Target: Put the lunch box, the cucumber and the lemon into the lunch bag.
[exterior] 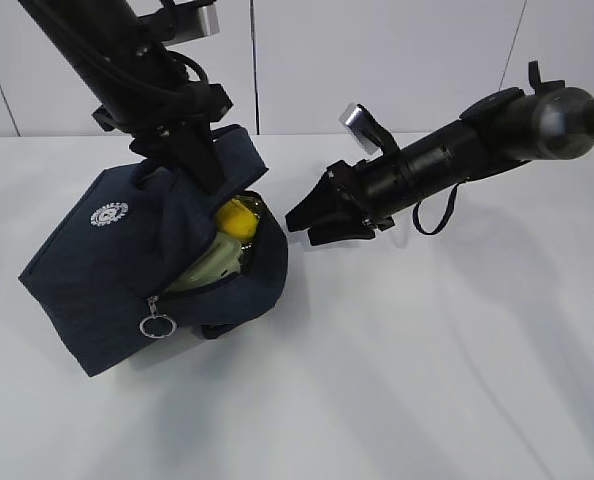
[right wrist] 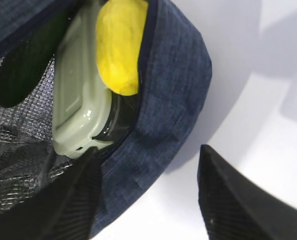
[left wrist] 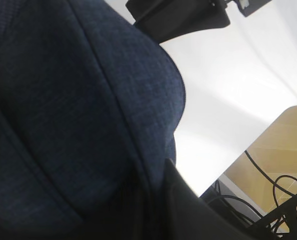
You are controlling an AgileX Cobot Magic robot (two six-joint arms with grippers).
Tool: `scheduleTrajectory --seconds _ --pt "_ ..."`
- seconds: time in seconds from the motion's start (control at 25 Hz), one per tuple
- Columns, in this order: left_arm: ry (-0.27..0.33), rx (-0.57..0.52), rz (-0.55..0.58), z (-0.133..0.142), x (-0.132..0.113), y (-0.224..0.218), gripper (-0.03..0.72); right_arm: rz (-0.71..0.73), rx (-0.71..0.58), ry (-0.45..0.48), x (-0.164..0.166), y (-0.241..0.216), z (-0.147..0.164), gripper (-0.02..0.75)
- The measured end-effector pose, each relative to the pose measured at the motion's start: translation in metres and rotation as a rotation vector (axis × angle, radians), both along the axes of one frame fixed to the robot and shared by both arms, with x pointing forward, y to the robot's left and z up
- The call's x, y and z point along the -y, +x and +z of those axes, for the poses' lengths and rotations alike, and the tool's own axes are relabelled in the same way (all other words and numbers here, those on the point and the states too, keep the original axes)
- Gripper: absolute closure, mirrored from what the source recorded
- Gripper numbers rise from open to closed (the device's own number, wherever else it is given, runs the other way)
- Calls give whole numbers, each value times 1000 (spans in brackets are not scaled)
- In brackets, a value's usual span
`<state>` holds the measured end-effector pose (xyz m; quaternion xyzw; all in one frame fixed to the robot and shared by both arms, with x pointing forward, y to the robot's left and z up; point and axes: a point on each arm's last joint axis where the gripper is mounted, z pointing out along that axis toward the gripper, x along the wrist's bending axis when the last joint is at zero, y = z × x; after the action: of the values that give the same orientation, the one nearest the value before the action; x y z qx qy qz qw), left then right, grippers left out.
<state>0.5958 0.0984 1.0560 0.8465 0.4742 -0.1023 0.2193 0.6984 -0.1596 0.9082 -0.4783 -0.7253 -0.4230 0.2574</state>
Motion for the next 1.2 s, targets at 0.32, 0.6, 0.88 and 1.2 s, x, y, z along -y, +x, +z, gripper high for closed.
scheduleTrajectory --seconds 0.32,0.6,0.88,1.2 --pt "-2 -1 0 0 0 0 682 19 -85 32 -25 -6 -29 282" --pt "-1 -1 0 0 0 0 682 46 -91 41 -41 -12 -31 462" --pt "-1 -3 -1 0 0 0 682 29 -92 60 -39 -10 -29 727" --pt "-26 -15 3 1 2 -1 682 -17 -55 93 -25 -2 -10 731"
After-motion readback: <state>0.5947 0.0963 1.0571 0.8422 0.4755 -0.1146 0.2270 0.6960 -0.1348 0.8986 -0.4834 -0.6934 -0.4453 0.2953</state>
